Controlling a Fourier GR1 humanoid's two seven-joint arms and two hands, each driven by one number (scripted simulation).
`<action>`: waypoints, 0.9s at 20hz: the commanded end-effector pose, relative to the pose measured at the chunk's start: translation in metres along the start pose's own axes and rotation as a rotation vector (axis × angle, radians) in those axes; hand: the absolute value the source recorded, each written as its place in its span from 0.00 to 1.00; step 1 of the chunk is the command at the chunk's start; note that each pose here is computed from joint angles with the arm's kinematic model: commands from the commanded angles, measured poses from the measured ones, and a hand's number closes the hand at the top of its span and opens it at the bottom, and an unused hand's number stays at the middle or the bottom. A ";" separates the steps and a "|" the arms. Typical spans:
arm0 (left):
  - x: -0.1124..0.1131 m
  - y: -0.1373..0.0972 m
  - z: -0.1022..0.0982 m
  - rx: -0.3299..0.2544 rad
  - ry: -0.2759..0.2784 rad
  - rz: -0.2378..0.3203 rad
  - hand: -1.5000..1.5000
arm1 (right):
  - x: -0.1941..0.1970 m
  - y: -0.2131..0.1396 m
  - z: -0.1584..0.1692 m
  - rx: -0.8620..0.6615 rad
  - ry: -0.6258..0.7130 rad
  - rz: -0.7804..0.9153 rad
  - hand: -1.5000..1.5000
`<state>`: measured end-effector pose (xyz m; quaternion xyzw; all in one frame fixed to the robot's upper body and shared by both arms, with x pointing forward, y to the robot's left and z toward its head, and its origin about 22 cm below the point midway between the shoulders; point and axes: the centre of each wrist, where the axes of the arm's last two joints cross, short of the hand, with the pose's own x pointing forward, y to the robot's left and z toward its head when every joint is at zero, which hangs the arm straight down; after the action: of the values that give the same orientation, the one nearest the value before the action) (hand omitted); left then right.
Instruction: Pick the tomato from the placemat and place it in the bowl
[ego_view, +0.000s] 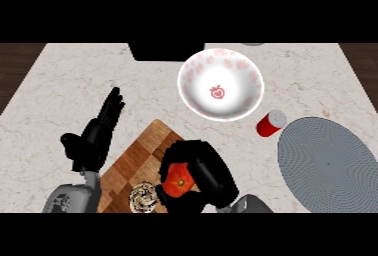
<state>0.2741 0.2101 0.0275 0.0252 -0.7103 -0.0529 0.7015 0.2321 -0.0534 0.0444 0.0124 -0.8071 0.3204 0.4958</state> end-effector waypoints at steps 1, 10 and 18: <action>0.010 -0.002 0.000 0.000 -0.005 0.008 0.50 | 0.062 0.010 -0.009 -0.093 -0.072 0.052 1.00; 0.006 -0.003 -0.002 -0.001 0.003 -0.016 0.50 | 0.159 -0.034 -0.059 -0.180 0.034 0.225 1.00; 0.010 -0.002 0.009 -0.004 -0.018 -0.006 0.50 | 0.162 -0.040 -0.115 -0.283 0.117 0.290 1.00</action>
<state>0.2734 0.2120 0.0332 0.0259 -0.7140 -0.0557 0.6974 0.2389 0.0102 0.2246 -0.1589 -0.8132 0.2801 0.4847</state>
